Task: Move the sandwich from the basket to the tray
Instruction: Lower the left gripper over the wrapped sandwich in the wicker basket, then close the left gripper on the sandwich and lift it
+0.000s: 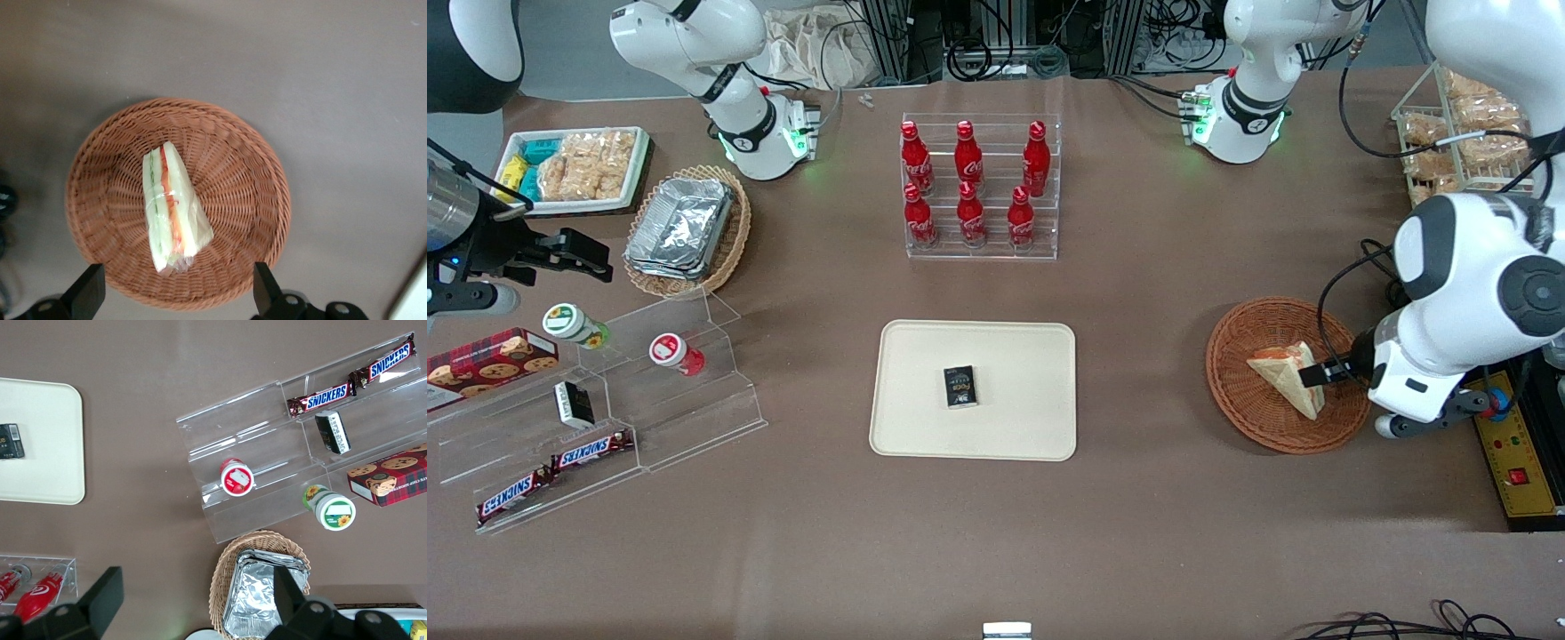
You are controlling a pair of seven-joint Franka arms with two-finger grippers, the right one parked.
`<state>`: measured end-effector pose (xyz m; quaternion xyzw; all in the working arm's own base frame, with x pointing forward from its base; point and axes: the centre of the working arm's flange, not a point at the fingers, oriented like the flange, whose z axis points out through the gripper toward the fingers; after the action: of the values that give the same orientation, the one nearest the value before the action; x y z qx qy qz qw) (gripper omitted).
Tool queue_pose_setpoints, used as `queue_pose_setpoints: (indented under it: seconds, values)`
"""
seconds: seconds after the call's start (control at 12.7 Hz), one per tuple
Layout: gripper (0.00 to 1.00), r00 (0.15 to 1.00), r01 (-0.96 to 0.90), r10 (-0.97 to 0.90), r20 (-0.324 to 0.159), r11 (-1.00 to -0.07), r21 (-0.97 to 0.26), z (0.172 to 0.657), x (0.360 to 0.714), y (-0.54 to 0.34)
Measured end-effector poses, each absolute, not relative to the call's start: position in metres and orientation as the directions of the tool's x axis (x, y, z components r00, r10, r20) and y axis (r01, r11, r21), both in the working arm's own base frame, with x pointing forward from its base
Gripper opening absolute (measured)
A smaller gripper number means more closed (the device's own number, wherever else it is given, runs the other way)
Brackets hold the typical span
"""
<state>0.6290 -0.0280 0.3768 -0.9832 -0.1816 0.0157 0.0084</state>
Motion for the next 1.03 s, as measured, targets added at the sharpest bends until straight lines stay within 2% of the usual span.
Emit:
queue_pose_setpoints:
  seconds: [0.32,0.55,1.03]
  values:
    - [1.00,0.857,0.515,0.515,0.019,-0.857,0.015,0.311,0.607,-0.005]
    - [1.00,0.813,0.582,0.582,-0.001,-0.813,0.008,0.288,0.598,-0.005]
    - [1.00,0.786,0.615,0.615,-0.061,-0.788,-0.027,0.246,0.584,-0.005]
